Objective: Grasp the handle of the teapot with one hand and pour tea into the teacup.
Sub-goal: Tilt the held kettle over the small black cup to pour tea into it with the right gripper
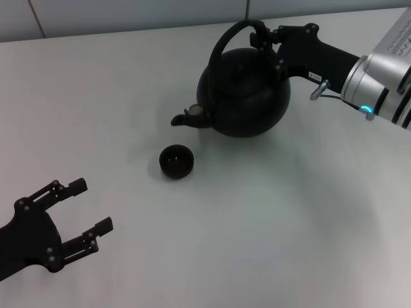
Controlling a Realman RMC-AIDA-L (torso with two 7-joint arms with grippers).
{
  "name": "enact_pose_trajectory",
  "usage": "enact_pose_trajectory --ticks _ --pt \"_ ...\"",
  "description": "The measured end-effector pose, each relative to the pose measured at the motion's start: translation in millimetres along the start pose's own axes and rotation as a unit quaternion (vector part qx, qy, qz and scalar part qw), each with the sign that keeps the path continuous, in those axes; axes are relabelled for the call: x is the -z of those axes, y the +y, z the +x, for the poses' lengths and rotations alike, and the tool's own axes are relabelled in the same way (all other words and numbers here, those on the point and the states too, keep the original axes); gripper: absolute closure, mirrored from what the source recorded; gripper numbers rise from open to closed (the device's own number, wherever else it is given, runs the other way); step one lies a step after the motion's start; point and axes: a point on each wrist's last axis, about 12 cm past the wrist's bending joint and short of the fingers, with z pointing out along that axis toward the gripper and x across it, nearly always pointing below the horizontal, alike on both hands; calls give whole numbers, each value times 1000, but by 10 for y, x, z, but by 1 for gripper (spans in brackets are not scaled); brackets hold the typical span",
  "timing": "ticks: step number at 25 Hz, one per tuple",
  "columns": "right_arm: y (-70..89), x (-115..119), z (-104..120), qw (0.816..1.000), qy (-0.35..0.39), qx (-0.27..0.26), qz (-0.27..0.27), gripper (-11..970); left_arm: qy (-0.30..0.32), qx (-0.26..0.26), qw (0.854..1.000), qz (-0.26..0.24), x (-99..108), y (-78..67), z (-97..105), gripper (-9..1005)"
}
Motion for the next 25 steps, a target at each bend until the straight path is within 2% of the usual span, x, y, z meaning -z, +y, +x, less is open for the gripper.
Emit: enact_pose_trajectory --ticks 9,16,25 --pt "22 -33 -36 992 0 121 -26 870 1 -3 1000 -1 -10 11 -2 197" --pt "0 -73 -90 984 -3 177 -36 870 0 -3 1000 -1 -15 16 -6 198" --pt "5 -143 -137 975 8 215 -60 869 -2 -5 1000 1 -25 25 -17 198"
